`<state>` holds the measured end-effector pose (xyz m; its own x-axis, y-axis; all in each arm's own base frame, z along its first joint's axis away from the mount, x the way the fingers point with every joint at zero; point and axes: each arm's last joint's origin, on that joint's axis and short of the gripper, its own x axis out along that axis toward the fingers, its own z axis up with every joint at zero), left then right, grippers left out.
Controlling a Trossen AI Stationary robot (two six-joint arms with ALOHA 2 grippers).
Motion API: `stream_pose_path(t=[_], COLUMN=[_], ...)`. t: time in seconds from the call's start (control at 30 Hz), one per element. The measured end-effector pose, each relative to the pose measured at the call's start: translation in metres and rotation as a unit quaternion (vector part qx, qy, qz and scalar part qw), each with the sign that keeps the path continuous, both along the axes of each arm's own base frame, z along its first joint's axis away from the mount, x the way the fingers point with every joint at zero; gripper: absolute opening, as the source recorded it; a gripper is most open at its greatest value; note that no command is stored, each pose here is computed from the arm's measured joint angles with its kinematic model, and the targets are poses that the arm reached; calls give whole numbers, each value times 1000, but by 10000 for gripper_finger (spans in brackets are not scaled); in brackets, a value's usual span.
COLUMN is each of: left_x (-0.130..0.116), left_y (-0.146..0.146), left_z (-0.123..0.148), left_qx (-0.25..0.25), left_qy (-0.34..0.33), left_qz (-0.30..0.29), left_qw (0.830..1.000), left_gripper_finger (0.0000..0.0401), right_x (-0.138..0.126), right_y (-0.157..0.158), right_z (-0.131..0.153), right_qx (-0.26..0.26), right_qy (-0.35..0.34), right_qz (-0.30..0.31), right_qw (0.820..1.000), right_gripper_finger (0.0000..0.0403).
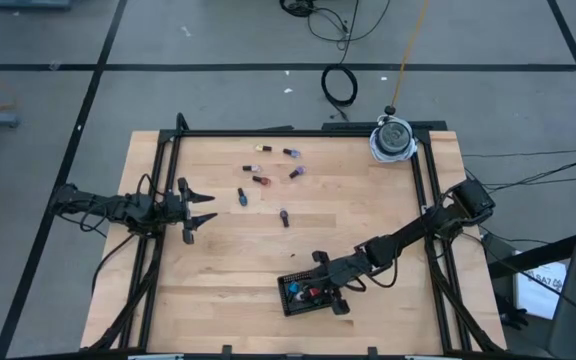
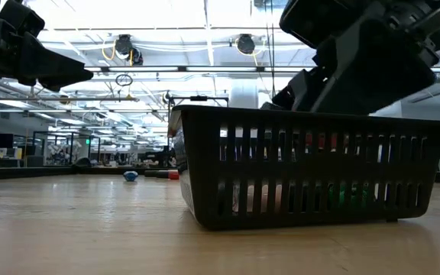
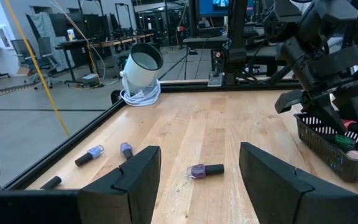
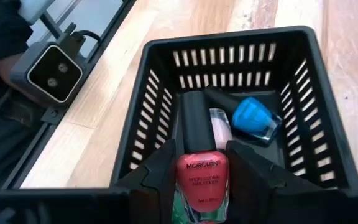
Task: Pick & Place Nail Polish
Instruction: Put the pink nail polish bottle into the black bin, then put the dark blue nail polish bottle into the black bin
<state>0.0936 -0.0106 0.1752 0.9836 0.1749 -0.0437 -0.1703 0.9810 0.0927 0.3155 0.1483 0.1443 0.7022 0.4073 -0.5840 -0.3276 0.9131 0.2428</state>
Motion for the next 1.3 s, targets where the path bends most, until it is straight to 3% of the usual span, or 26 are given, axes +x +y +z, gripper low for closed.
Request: stream_pose_path(t=[0.3, 0.63, 0.93, 1.17, 1.3], left_x=[0, 0, 0, 0, 0], left_y=[0, 0, 0, 0, 0], left_z=[0, 0, 0, 0, 0], left_qx=[0, 0, 0, 0, 0], left_qy=[0, 0, 0, 0, 0], left_qz=[0, 0, 0, 0, 0], left_qw=[1000, 1000, 1000, 1000, 1000], left_gripper_finger=[214, 214, 214, 214, 214], right_x=[0, 0, -1, -21, -45], right_y=[0, 0, -1, -17, -27], right_z=[0, 0, 5, 51, 79], right_qx=[0, 0, 0, -17, -14], right_qy=[1, 1, -9, -10, -56], right_qz=[-1, 1, 4, 6, 16], right_qw=[1000, 1000, 1000, 1000, 998], right_gripper_finger=[108, 202, 213, 197, 190])
